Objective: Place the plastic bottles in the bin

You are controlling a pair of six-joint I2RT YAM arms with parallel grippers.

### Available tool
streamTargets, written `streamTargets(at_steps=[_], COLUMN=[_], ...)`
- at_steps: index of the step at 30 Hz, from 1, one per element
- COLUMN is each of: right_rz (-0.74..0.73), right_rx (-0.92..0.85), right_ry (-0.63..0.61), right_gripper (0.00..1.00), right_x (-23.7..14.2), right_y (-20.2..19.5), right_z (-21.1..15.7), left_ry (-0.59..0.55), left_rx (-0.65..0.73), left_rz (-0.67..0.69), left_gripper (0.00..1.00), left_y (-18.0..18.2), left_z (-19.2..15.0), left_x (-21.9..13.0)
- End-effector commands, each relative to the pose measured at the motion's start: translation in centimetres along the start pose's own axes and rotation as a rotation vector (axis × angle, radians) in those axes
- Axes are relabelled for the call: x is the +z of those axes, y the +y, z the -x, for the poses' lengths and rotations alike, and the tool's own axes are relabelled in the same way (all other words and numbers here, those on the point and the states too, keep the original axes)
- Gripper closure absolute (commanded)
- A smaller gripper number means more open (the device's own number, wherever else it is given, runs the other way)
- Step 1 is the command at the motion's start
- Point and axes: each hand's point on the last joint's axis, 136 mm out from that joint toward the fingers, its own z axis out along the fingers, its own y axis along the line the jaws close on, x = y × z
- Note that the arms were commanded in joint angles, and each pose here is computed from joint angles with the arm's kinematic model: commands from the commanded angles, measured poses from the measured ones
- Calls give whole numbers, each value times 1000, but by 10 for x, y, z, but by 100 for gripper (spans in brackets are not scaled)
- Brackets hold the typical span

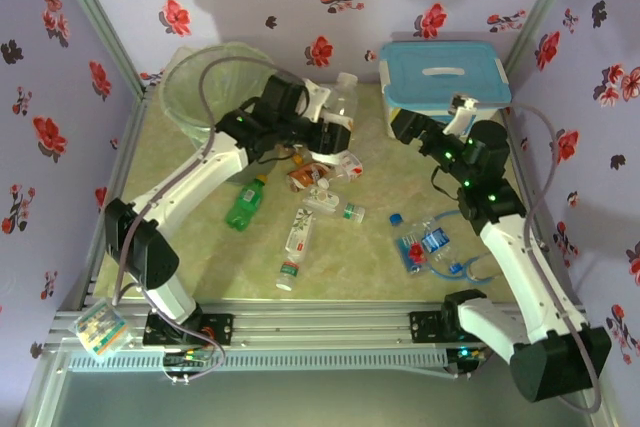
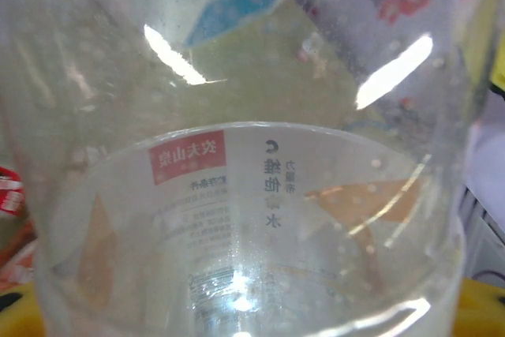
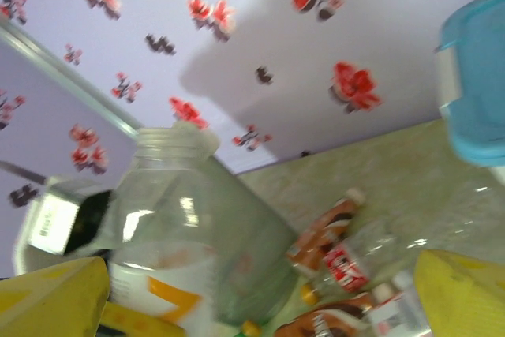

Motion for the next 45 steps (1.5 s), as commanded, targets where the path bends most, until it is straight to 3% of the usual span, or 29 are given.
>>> streamTargets(at_steps=[1,8,11,15,20,29,35,39,45], right_rz=[-142,-228,-248,-261,-275,-310,-322,-322,-322], right_rx=[-26,-39,-51,-63,-64,-81,-72,-74,-64], right_ry=[25,102,102,103,113,133,141,143,146], right_gripper=[1,1,1,1,1,1,1,1,1], right_x=[-12,-26,-31,-34,-35,-36,-34,-34,-31], right_y=[-35,-56,-58,-59,-63,-71,-75,-76,-77], right_z=[-16,-42,-42,-41,-45,-49,-52,-52,-53], left_ry=[-147,-300,-282,-196,-64,30,100,106,126], left_rx=[82,3,-11,-14,-40,-94,-111,-117,-127], left_rz=[90,302,437,574,597,613,578,521,513], left_gripper=[52,64,76,84,90,90,79,54,35], left_y=[10,92,129,174,206,237,238,230,232], left_z=[46,91,92,86,65,23,-2,-7,-14], left_x=[-67,-139,-153,-152,-128,-113,-101,-95,-91])
